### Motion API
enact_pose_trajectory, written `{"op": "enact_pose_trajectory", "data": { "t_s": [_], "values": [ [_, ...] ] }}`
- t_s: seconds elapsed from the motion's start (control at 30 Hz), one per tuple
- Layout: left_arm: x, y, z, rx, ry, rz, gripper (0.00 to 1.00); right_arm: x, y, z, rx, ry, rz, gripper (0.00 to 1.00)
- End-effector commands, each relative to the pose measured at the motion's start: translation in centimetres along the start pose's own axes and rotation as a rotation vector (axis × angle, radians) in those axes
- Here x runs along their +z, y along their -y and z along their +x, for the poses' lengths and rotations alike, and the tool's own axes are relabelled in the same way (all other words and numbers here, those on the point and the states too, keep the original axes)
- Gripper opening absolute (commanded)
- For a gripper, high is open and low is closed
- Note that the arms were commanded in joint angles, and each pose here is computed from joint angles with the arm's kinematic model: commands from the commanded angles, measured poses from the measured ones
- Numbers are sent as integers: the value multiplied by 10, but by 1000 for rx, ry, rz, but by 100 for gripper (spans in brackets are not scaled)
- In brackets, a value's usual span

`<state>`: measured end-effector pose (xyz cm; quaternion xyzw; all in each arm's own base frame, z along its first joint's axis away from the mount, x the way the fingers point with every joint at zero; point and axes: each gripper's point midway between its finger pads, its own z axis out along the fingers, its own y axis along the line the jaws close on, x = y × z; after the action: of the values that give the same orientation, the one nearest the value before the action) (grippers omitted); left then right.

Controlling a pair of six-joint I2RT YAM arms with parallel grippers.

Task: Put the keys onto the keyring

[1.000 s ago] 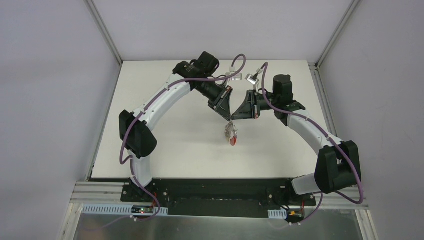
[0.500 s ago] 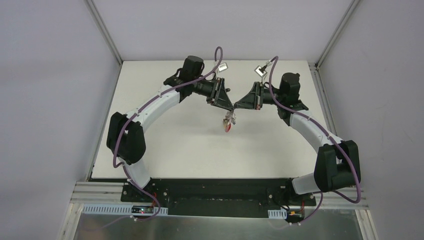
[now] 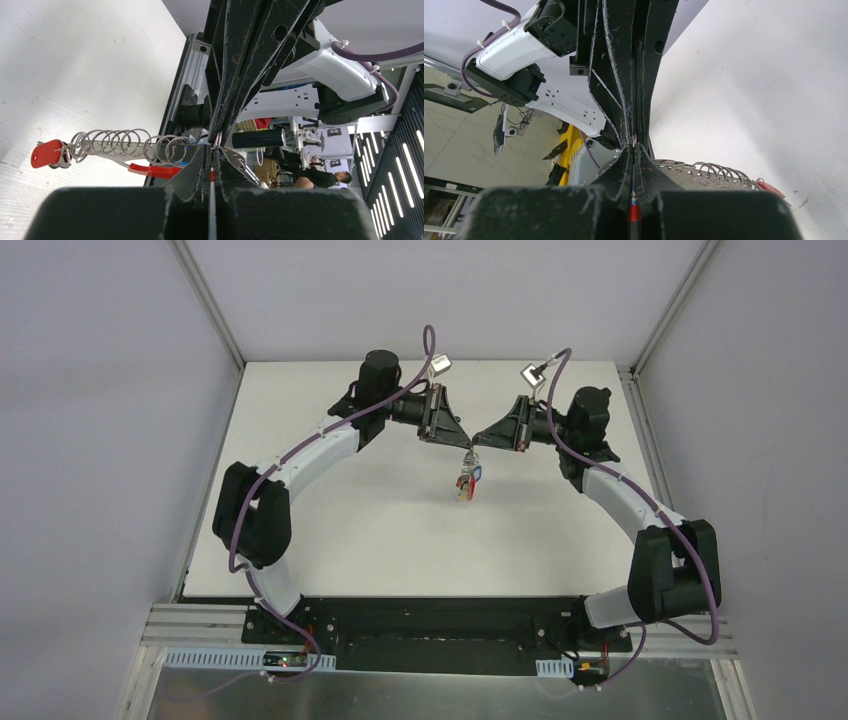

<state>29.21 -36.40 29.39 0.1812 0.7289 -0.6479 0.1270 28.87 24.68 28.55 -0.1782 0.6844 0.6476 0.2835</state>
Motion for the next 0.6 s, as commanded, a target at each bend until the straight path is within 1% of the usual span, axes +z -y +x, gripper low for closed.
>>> {"op": "enact_pose_trajectory", "data": {
  "t_s": [0.0,0.03,0.13,0.2,0.23,0.33,0.4,0.57],
  "values": [
    [-1,31,-15,84,41,95,0,4,-6,8,-28,-24,-36,0],
    [-1,32,-15,89,35,101,0,4,-6,9,-30,-27,-38,0],
    [-4,33,-10,112,5,86,0,2,-8,10,-56,-35,-43,10],
    [-7,26,-1,156,-29,26,0,-1,-10,10,-80,-48,-49,18],
    [-11,15,12,166,-75,-34,0,-1,-12,11,-104,-57,-56,22],
    [-17,10,31,238,-158,-117,0,-3,-13,14,-121,-84,-55,31],
    [-19,9,43,250,-221,-144,0,-3,-13,17,-120,-97,-58,34],
    [-21,13,63,295,-350,-168,0,-1,-18,29,-132,-138,-90,34]
  ]
}}
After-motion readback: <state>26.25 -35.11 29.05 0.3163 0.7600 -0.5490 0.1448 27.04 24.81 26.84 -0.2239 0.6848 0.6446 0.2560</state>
